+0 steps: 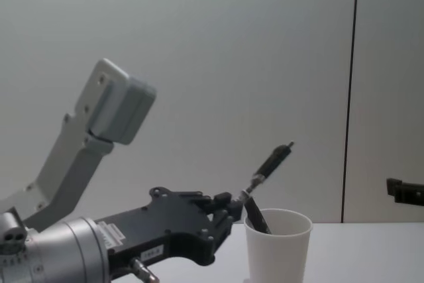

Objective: Place the pen into the pen holder.

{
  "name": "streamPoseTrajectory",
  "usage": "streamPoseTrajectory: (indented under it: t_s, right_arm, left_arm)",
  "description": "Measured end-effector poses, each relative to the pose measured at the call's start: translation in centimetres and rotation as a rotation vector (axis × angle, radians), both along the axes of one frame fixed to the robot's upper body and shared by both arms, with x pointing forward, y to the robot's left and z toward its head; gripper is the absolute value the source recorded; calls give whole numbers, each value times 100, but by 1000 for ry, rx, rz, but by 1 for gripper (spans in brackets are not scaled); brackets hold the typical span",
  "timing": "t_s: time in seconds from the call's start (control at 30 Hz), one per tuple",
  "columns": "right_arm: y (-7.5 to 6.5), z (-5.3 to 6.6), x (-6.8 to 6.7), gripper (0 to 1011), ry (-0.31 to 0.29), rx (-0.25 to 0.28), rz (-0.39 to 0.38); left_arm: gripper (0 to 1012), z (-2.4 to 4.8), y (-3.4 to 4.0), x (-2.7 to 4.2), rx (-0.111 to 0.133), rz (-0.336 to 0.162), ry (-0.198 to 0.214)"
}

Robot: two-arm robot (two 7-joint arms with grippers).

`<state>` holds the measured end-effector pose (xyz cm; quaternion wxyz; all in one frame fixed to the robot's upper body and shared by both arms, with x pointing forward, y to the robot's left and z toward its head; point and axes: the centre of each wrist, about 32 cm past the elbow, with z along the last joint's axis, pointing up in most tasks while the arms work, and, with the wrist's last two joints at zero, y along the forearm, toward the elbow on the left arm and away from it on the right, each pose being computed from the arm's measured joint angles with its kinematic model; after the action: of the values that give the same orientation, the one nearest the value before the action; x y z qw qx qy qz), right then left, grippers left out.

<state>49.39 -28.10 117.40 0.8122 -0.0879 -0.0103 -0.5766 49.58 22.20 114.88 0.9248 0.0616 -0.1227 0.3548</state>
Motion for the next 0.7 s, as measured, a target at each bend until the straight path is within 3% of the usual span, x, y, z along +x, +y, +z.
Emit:
streamPoseTrajectory:
  t_s: [0.37,0.7]
  right_arm:
    - [0,0,0,1002,0,0,0]
    - [0,0,0,1002,0,0,0]
  left_arm:
    - [136,14,-61,95,39,-55,10]
    - [136,21,-116,114,67,-46,12]
